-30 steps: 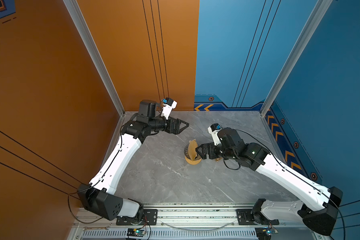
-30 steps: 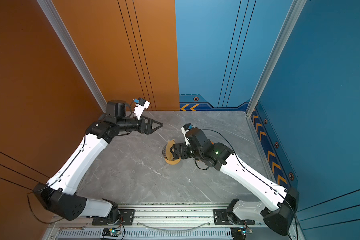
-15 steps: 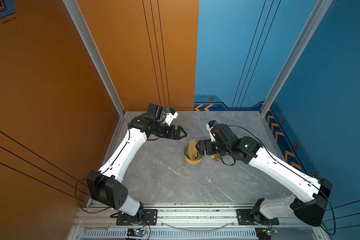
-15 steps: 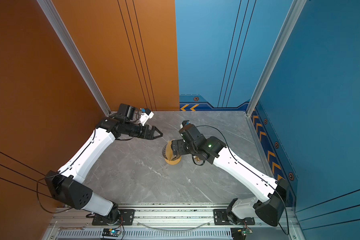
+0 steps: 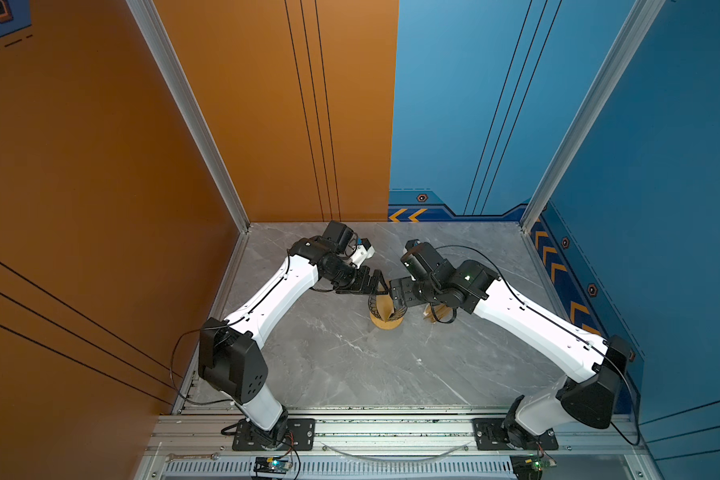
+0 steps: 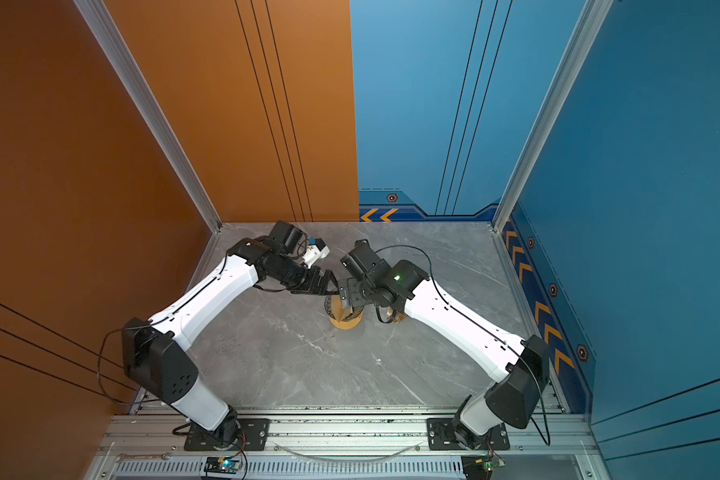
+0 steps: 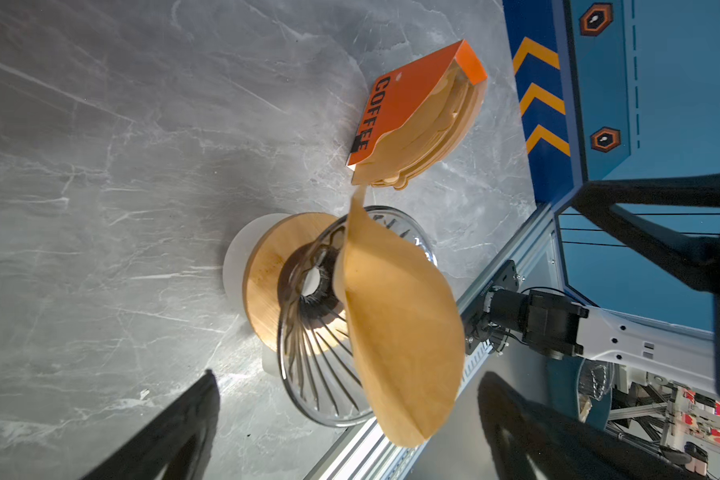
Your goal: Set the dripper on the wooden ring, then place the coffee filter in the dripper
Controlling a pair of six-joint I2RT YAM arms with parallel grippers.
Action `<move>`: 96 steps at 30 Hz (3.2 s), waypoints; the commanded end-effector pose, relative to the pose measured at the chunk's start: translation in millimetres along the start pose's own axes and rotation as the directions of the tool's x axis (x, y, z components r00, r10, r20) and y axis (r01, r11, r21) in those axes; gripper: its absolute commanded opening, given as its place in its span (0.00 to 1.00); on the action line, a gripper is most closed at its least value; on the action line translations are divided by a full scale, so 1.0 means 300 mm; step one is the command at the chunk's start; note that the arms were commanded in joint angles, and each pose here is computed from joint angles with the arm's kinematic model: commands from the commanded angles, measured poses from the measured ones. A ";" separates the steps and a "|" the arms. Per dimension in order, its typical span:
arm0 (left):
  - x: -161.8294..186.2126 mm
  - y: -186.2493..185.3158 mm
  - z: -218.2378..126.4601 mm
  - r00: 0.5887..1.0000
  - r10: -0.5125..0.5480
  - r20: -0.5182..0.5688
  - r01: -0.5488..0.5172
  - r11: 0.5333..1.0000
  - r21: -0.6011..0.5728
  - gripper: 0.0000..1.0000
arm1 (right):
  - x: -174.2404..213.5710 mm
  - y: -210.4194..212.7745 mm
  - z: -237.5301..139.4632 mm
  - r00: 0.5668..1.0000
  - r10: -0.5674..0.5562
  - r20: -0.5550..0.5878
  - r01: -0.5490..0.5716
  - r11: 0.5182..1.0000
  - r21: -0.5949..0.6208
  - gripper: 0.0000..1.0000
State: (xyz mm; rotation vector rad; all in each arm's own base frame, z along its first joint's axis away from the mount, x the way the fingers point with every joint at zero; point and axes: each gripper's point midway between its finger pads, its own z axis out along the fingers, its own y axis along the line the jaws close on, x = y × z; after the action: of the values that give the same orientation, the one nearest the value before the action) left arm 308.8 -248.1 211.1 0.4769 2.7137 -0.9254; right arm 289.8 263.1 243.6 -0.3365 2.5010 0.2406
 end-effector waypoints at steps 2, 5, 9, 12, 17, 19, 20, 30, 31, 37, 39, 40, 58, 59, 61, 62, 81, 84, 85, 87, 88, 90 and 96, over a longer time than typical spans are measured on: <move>0.004 0.055 0.019 1.000 0.018 -0.019 -0.020 0.996 -0.091 0.98 | 0.005 -0.017 0.004 0.999 -0.029 -0.019 0.030 0.998 0.055 1.00; -0.008 0.067 0.032 1.000 0.010 -0.024 -0.013 0.994 -0.105 0.98 | 0.000 -0.017 0.018 0.999 -0.029 -0.019 0.030 0.997 0.069 1.00; -0.028 0.087 0.043 0.998 0.023 -0.050 -0.032 0.983 -0.182 0.98 | -0.001 -0.024 0.050 0.999 -0.029 -0.028 0.031 0.994 0.103 1.00; -0.044 0.075 0.043 0.998 0.026 -0.052 -0.035 0.984 -0.174 0.98 | -0.001 -0.016 0.072 0.999 -0.031 -0.039 0.035 0.993 0.109 1.00; -0.040 0.082 0.061 0.997 0.028 -0.070 -0.040 0.984 -0.173 0.98 | 0.002 -0.010 0.098 0.998 -0.036 -0.052 0.042 0.992 0.117 1.00; -0.020 0.085 0.085 0.995 0.038 -0.095 -0.054 0.985 -0.163 0.98 | 0.006 -0.014 0.109 0.997 -0.040 -0.061 0.047 0.991 0.125 1.00; -0.012 0.090 0.095 0.994 0.035 -0.103 -0.052 0.985 -0.165 0.98 | 0.011 -0.016 0.117 0.997 -0.041 -0.067 0.050 0.990 0.130 1.00; 0.006 0.091 0.098 0.994 0.037 -0.106 -0.056 0.983 -0.177 0.98 | 0.041 -0.032 0.149 0.994 -0.051 -0.096 0.066 0.985 0.161 1.00; 0.009 0.093 0.100 0.993 0.035 -0.109 -0.055 0.982 -0.178 0.98 | 0.042 -0.036 0.152 0.994 -0.052 -0.098 0.067 0.984 0.166 1.00; 0.021 0.103 0.097 0.993 0.042 -0.112 -0.064 0.978 -0.201 0.98 | 0.055 -0.057 0.161 0.993 -0.049 -0.110 0.069 0.981 0.181 1.00; 0.023 0.105 0.096 0.993 0.042 -0.112 -0.064 0.977 -0.204 0.98 | 0.058 -0.063 0.162 0.992 -0.047 -0.113 0.068 0.981 0.184 0.99; 0.023 0.108 0.096 0.993 0.041 -0.112 -0.064 0.976 -0.207 0.98 | 0.060 -0.065 0.162 0.992 -0.050 -0.115 0.071 0.980 0.184 0.99; 0.035 0.151 0.104 0.991 0.045 -0.124 -0.078 0.958 -0.276 0.98 | 0.096 -0.109 0.199 0.985 -0.040 -0.167 0.074 0.977 0.198 0.96; 0.035 0.154 0.104 0.991 0.045 -0.125 -0.079 0.957 -0.279 0.98 | 0.100 -0.108 0.205 0.984 -0.042 -0.172 0.076 0.977 0.198 0.96; 0.034 0.157 0.104 0.991 0.047 -0.124 -0.081 0.955 -0.285 0.98 | 0.107 -0.109 0.216 0.982 -0.047 -0.182 0.084 0.976 0.200 0.96; 0.035 0.160 0.105 0.991 0.046 -0.126 -0.081 0.954 -0.288 0.98 | 0.110 -0.110 0.220 0.981 -0.047 -0.186 0.085 0.976 0.202 0.96; 0.047 0.197 0.126 0.989 0.015 -0.150 -0.061 0.950 -0.306 0.98 | 0.141 -0.118 0.271 0.973 -0.052 -0.224 0.099 0.974 0.205 0.95; 0.050 0.201 0.131 0.988 0.009 -0.154 -0.057 0.950 -0.306 0.98 | 0.147 -0.117 0.278 0.973 -0.050 -0.227 0.097 0.975 0.202 0.95; 0.054 0.203 0.133 0.987 0.005 -0.160 -0.055 0.950 -0.308 0.98 | 0.151 -0.117 0.280 0.972 -0.050 -0.231 0.098 0.975 0.201 0.95; 0.058 0.206 0.136 0.986 0.001 -0.167 -0.054 0.949 -0.310 0.98 | 0.157 -0.113 0.286 0.971 -0.049 -0.233 0.096 0.976 0.194 0.95; 0.059 0.208 0.136 0.986 -0.001 -0.169 -0.052 0.948 -0.313 0.98 | 0.160 -0.112 0.289 0.971 -0.049 -0.235 0.096 0.977 0.193 0.95; 0.059 0.211 0.138 0.985 -0.003 -0.171 -0.052 0.948 -0.315 0.98 | 0.168 -0.111 0.296 0.970 -0.046 -0.238 0.093 0.977 0.190 0.95; 0.065 0.217 0.142 0.983 -0.013 -0.181 -0.046 0.947 -0.318 0.98 | 0.147 -0.109 0.276 0.976 -0.044 -0.214 0.085 0.979 0.185 0.95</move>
State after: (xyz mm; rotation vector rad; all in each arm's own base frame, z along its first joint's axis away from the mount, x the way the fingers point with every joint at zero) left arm 326.0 -228.9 144.0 0.5323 2.8961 -0.4702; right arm 308.1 243.6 146.4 -0.3812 2.6944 -0.0823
